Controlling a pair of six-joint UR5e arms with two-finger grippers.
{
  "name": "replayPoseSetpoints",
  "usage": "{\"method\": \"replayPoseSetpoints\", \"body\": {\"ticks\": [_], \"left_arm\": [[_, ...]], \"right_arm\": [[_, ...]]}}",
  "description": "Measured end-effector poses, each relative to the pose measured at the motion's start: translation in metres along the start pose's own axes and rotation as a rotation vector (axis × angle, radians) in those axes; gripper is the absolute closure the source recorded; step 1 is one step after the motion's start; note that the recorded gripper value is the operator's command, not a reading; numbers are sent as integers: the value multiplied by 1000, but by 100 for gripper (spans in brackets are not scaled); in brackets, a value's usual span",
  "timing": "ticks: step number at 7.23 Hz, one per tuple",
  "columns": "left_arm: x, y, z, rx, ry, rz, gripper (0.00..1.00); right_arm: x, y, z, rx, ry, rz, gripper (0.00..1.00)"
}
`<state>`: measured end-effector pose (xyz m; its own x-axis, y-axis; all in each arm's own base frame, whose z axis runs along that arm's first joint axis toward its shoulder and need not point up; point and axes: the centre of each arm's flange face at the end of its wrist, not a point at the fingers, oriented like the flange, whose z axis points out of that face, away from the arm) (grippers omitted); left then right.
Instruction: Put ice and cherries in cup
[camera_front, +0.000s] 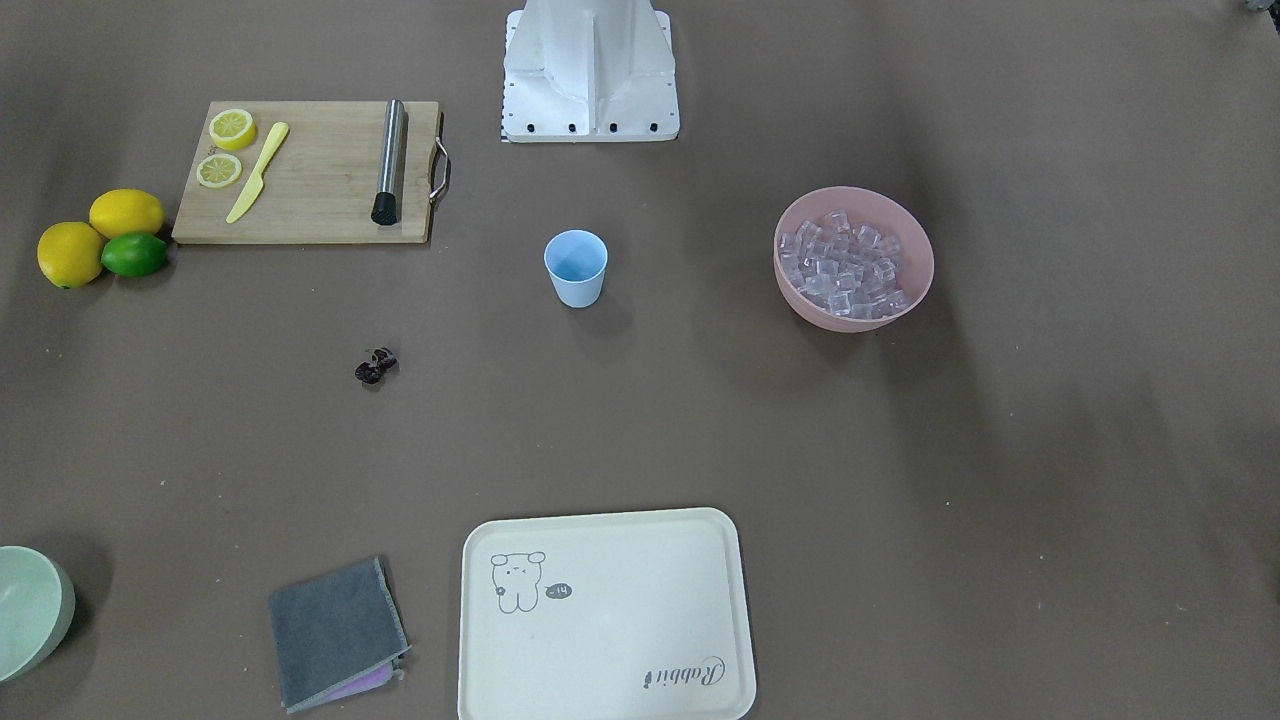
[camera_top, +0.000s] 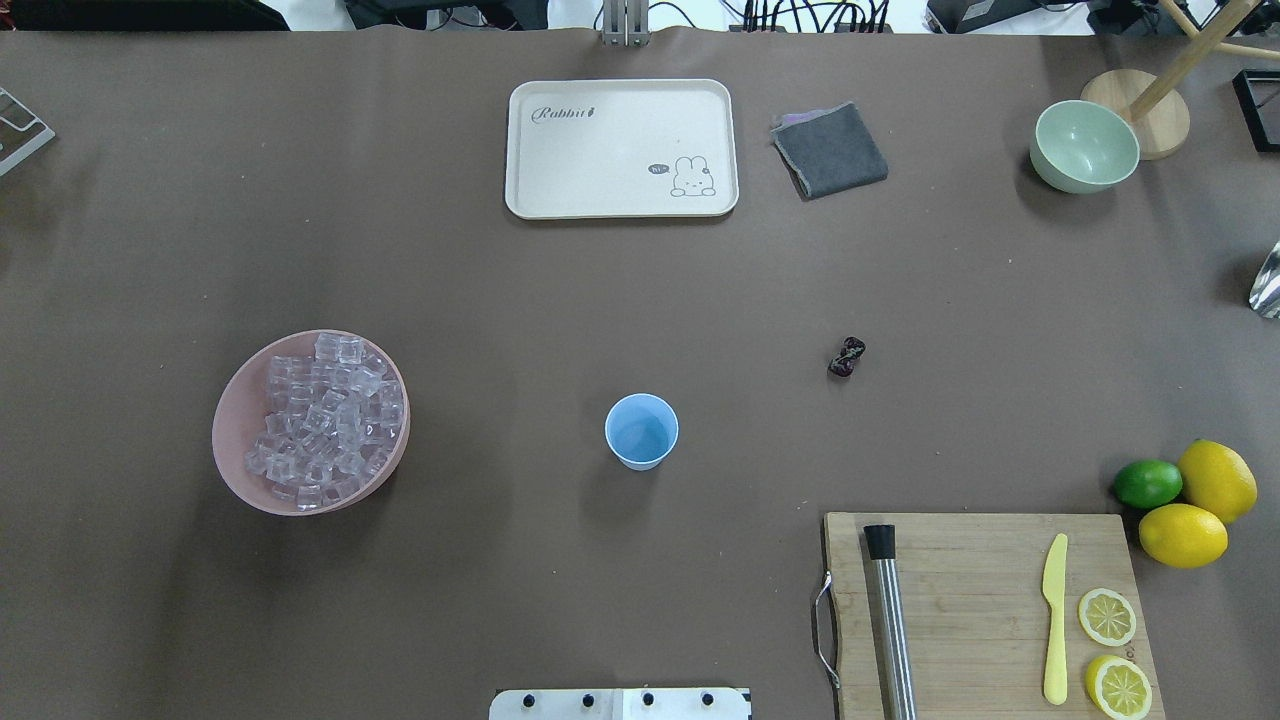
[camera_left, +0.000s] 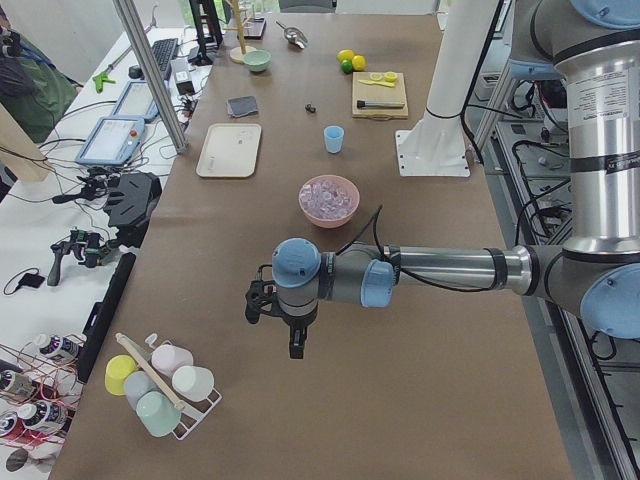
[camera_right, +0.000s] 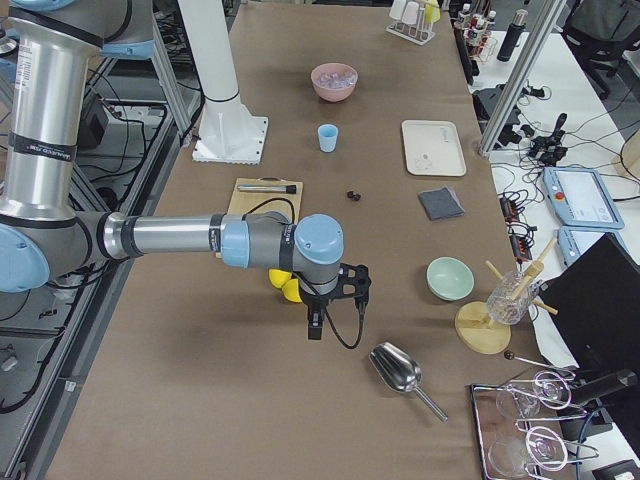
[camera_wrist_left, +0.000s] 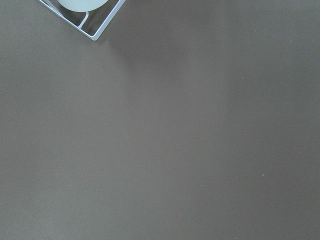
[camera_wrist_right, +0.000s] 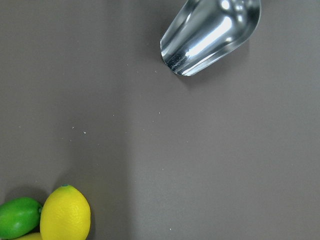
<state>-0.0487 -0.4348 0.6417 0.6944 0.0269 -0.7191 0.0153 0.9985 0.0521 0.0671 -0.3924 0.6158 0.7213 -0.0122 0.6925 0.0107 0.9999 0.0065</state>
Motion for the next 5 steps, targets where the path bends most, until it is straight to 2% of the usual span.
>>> {"method": "replayPoseSetpoints", "body": {"ticks": [2, 5], "left_arm": [[1, 0, -1, 1, 0, 1, 2], [2, -1, -1, 3, 0, 4, 2]], "right_arm": [[-11, -3, -10, 43, -12, -55, 0], [-16, 3, -7, 77, -100, -127, 0]]}}
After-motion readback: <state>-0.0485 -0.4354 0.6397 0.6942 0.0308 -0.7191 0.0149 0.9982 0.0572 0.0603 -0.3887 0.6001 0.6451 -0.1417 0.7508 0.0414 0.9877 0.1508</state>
